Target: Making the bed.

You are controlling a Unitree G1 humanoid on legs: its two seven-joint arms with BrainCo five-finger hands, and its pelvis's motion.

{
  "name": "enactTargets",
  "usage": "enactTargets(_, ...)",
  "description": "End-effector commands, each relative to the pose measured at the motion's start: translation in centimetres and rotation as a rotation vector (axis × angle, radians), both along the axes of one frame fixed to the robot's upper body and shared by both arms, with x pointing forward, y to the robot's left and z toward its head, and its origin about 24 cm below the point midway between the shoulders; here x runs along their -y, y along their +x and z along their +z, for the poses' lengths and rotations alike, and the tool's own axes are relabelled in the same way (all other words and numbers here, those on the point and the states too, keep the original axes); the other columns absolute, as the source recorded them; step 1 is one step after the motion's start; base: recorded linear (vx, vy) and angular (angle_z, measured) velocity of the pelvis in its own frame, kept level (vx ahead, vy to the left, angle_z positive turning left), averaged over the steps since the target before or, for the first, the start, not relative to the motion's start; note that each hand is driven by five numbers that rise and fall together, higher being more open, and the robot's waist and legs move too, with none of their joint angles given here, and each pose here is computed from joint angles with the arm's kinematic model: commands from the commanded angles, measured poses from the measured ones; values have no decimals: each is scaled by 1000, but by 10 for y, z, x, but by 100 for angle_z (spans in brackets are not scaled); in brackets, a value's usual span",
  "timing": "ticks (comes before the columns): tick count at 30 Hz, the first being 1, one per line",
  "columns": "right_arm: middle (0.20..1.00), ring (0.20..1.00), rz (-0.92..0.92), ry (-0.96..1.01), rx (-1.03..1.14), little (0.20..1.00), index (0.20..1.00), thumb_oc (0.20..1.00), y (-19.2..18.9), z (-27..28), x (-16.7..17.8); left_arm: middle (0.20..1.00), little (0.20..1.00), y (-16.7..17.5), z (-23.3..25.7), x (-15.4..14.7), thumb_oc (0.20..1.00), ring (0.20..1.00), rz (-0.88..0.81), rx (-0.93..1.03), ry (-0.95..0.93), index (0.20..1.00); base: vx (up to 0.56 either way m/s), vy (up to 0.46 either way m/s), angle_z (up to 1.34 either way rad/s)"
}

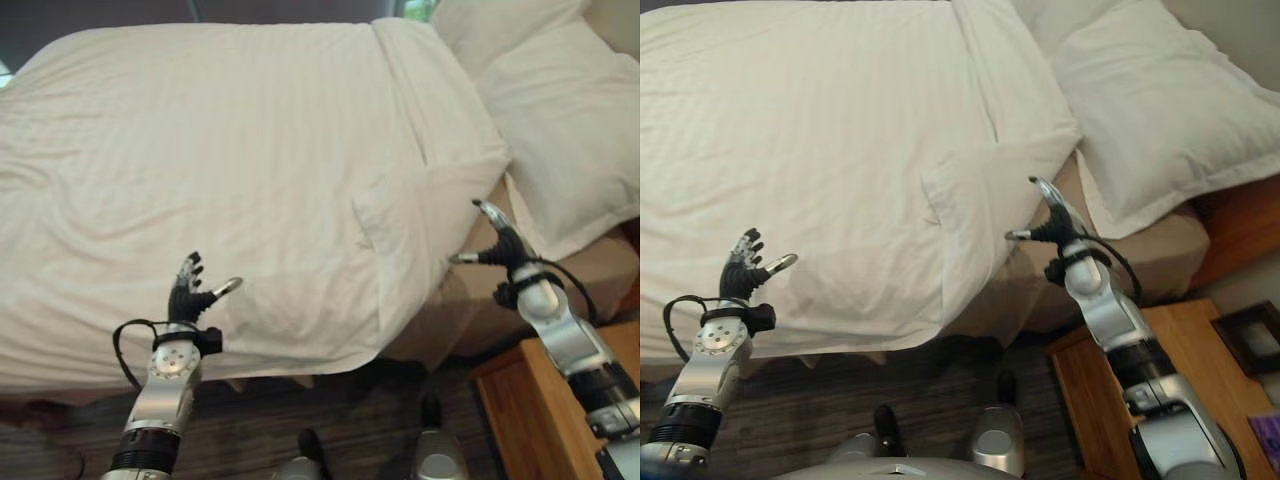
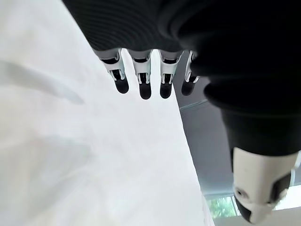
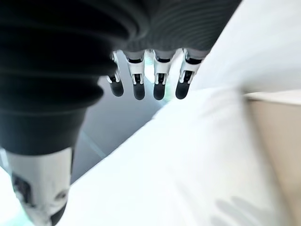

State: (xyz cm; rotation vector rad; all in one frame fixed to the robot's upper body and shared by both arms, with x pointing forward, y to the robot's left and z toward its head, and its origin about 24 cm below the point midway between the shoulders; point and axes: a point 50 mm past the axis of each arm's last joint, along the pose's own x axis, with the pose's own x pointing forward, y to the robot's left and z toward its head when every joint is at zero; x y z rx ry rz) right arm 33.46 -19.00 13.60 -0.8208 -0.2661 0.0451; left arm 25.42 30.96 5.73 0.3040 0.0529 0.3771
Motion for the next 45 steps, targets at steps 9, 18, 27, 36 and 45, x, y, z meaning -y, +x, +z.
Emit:
enactTargets(9,1000,1000,56,-120,94,1000,1000,1000,38,47,-28,1000,1000,-17,11,-22,1000,1000,31,56,46,1000,103,-74,18)
enactTargets(18,1000,1000,59,-167,156,1000,1000,1000,56,78,-46,1000,1000,-30,3,-28,1000,1000,17,23,17,1000,-38,-38,12)
enactTargets(27,1000,1000,-21,-301,287,1000,1000,1000,72,134,-46,1000,1000,-35,3,-39,1000,1000,35,30,11,1000,-112,-4,12)
enactTargets(36,1000,1000,-46,-394,393,1000,1000,1000,63,177,-29,1000,1000,-51,-22,-23,1000,1000,-2,-12,-100,1000,-126,-22,5)
enactTargets(45,200,200,-120,-437,249,200,200,200,62,148,13,1000,1000,-59,-41,-3,1000,1000,-85,-104,-112,1000,-59,23,-13)
